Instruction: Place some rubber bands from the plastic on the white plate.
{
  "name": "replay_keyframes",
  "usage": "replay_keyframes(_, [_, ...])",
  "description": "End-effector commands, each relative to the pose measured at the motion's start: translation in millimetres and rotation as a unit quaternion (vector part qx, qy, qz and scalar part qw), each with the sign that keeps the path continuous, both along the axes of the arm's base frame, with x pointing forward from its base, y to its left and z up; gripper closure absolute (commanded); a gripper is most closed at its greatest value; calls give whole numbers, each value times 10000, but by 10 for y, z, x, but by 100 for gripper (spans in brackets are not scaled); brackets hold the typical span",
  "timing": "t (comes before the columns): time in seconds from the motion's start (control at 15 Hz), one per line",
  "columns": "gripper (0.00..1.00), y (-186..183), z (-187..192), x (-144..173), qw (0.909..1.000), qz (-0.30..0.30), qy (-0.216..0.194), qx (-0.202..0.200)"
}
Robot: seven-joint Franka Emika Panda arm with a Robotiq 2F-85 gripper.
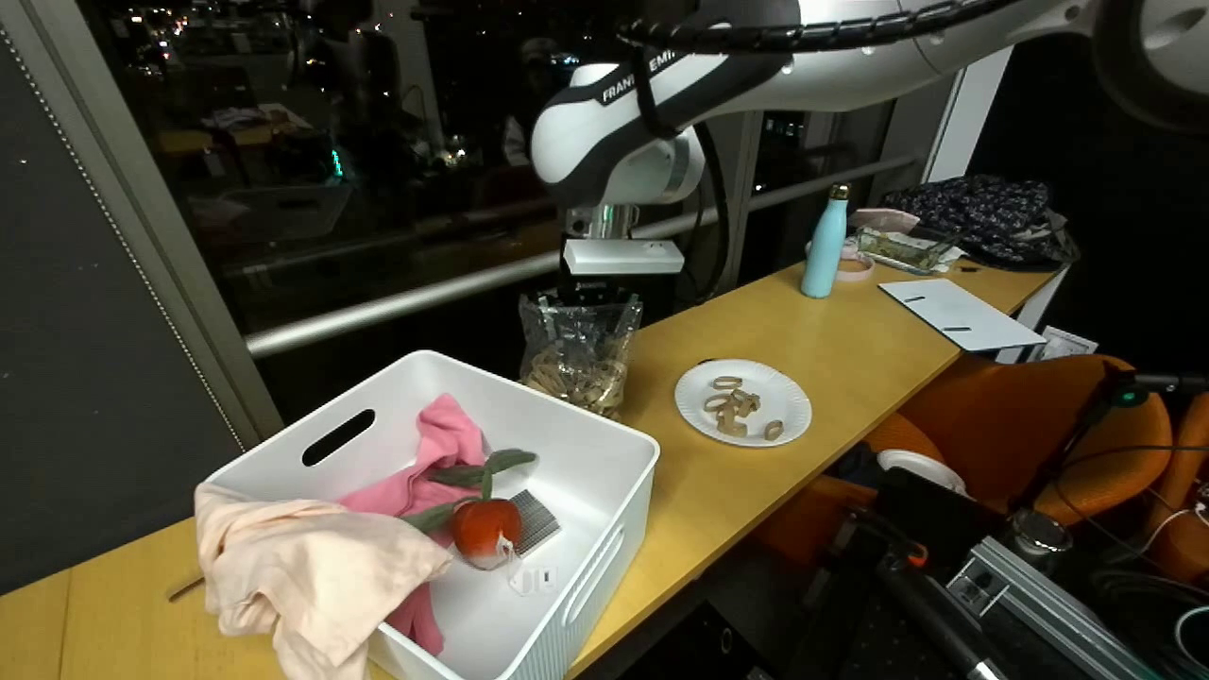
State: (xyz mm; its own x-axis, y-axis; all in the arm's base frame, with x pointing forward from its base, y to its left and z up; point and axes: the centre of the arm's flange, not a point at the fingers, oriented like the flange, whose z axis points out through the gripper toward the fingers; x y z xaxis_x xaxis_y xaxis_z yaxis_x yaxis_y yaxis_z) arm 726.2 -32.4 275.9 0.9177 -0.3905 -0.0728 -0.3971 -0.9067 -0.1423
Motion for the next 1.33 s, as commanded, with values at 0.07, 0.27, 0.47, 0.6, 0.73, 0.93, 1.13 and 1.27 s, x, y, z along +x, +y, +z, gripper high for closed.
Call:
replay_keyframes(0.07, [42,113,-159,324,9995,-28,308,-85])
replay_keyframes(0.27, [38,230,-260,403,9989,18,464,-107])
replay_keyframes(0.47, [37,334,-371,461,9979,52,641,-113])
replay_keyframes(0.6, [29,355,-423,446,9968,7,783,-165])
replay_keyframes(0.73, [28,351,-454,404,9949,-56,975,-234])
replay_keyframes(0.93, [29,341,-504,373,9907,-189,1278,-420])
replay_keyframes(1.13, [31,332,-486,367,9882,-341,1384,-554])
replay_keyframes(1.27, [39,313,-454,384,9877,-571,1280,-698])
